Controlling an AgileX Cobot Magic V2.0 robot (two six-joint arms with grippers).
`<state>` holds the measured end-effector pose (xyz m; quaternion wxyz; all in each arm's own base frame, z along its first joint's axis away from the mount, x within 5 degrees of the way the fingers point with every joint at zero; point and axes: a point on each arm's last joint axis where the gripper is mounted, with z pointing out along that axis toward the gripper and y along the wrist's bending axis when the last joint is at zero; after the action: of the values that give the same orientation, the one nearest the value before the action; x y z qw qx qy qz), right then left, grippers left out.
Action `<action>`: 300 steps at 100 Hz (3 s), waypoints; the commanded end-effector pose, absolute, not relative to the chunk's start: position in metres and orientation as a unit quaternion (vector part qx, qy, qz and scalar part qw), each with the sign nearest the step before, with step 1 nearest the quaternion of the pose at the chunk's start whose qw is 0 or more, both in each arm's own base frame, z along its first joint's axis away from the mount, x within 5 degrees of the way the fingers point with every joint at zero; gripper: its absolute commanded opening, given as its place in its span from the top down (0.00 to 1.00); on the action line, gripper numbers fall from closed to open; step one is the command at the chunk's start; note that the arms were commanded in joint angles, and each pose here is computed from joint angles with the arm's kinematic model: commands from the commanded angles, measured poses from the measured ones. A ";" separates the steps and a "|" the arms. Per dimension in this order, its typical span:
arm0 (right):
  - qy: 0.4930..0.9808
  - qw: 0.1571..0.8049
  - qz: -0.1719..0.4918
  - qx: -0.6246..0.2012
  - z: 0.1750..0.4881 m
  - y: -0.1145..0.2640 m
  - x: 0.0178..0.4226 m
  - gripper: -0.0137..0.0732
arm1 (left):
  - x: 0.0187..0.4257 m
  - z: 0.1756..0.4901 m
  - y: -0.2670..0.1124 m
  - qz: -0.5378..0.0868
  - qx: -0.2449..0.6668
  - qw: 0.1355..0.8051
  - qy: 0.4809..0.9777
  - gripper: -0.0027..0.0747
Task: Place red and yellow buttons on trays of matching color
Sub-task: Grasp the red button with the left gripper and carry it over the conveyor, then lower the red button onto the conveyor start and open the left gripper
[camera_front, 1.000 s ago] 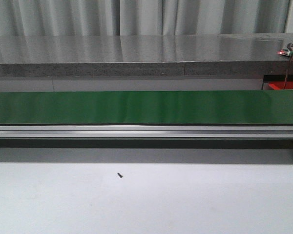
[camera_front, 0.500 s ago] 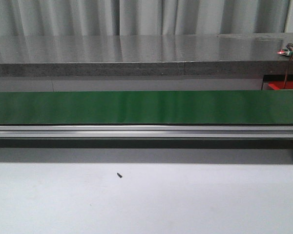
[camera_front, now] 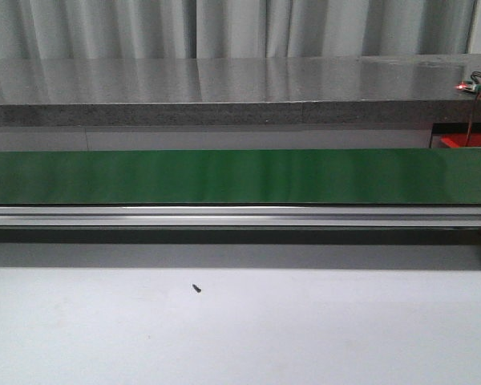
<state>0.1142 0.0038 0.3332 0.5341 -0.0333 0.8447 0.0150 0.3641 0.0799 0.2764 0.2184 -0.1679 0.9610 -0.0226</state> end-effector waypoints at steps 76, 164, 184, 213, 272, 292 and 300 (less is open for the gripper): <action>0.818 0.575 0.013 -0.030 0.348 0.003 0.116 0.92 | 0.339 0.345 0.086 -0.011 -0.166 0.331 0.929 0.30; 0.818 0.575 0.013 -0.030 0.348 0.003 0.116 0.92 | 0.303 0.305 0.204 0.064 -0.248 0.243 0.935 0.30; 0.818 0.575 0.013 -0.030 0.348 0.003 0.116 0.92 | 0.312 0.279 0.210 0.064 -0.186 0.204 0.959 0.30; 0.818 0.575 0.013 -0.030 0.348 0.003 0.116 0.92 | 0.317 0.256 0.222 0.089 -0.158 0.175 0.968 0.30; 0.818 0.575 0.013 -0.030 0.348 0.003 0.116 0.92 | 0.337 0.229 0.235 0.105 -0.156 0.212 0.959 0.30; 0.818 0.575 0.013 -0.030 0.348 0.003 0.116 0.92 | 0.341 0.218 0.238 0.102 -0.157 0.207 0.960 0.30; 0.818 0.575 0.013 -0.030 0.348 0.003 0.116 0.92 | 0.342 0.211 0.239 0.098 -0.157 0.201 0.962 0.30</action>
<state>0.1142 0.0038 0.3332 0.5341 -0.0333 0.8447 0.0150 0.3386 0.2346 0.1867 0.1551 -0.1557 0.9724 0.0786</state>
